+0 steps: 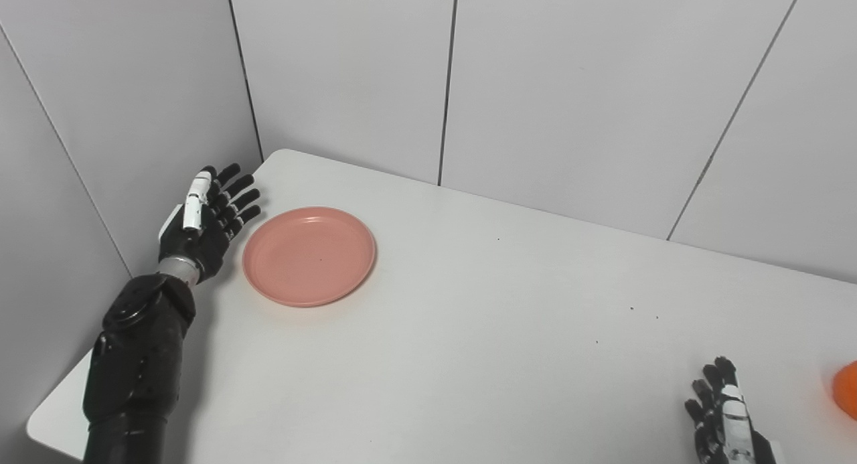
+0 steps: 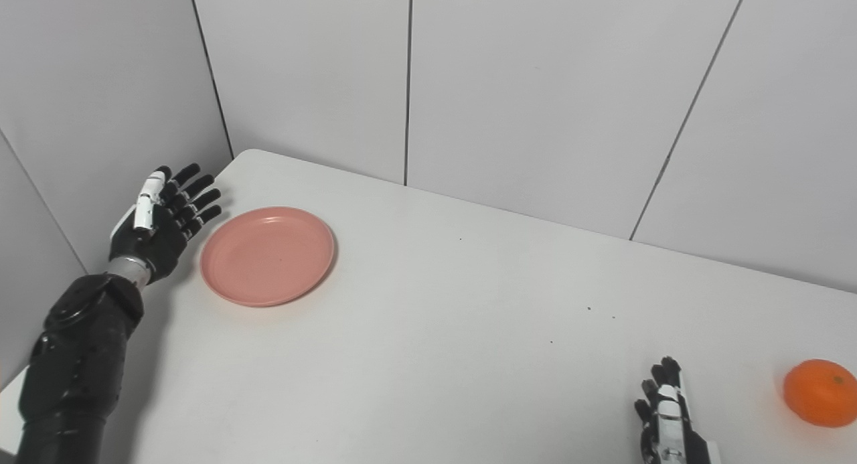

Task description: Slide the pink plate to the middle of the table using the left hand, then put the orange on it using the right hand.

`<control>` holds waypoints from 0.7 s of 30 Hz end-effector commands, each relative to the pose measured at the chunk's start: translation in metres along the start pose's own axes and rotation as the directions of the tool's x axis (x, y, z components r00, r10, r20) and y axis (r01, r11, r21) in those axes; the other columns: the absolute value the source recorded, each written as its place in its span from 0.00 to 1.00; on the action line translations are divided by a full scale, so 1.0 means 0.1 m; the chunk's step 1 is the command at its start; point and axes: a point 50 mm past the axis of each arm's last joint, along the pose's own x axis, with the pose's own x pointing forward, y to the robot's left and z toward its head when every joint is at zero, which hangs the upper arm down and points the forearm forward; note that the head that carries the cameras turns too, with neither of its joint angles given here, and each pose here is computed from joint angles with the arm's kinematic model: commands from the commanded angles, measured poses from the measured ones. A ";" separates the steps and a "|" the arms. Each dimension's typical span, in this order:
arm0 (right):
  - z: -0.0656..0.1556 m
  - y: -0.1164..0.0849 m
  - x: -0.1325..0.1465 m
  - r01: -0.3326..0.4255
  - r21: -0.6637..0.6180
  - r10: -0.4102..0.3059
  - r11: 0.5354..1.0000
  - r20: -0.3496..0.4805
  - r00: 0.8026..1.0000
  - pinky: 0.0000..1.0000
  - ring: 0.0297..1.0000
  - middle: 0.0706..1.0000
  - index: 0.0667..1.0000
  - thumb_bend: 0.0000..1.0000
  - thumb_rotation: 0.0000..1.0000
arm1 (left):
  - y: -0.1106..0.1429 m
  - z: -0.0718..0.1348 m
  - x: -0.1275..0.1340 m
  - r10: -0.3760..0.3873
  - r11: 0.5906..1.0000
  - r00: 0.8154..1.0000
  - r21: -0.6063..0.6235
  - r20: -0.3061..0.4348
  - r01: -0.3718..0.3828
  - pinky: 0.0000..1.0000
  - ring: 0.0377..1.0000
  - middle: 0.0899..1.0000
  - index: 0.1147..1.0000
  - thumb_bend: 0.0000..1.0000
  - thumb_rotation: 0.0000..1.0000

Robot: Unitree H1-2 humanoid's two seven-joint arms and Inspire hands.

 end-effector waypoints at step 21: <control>0.16 -0.02 0.03 -0.014 -0.006 0.014 1.000 0.066 0.998 1.00 1.00 1.00 1.00 0.08 1.00 | -0.04 0.03 0.04 0.004 1.000 0.999 -0.029 0.052 -0.002 0.88 0.88 0.88 0.86 0.28 1.00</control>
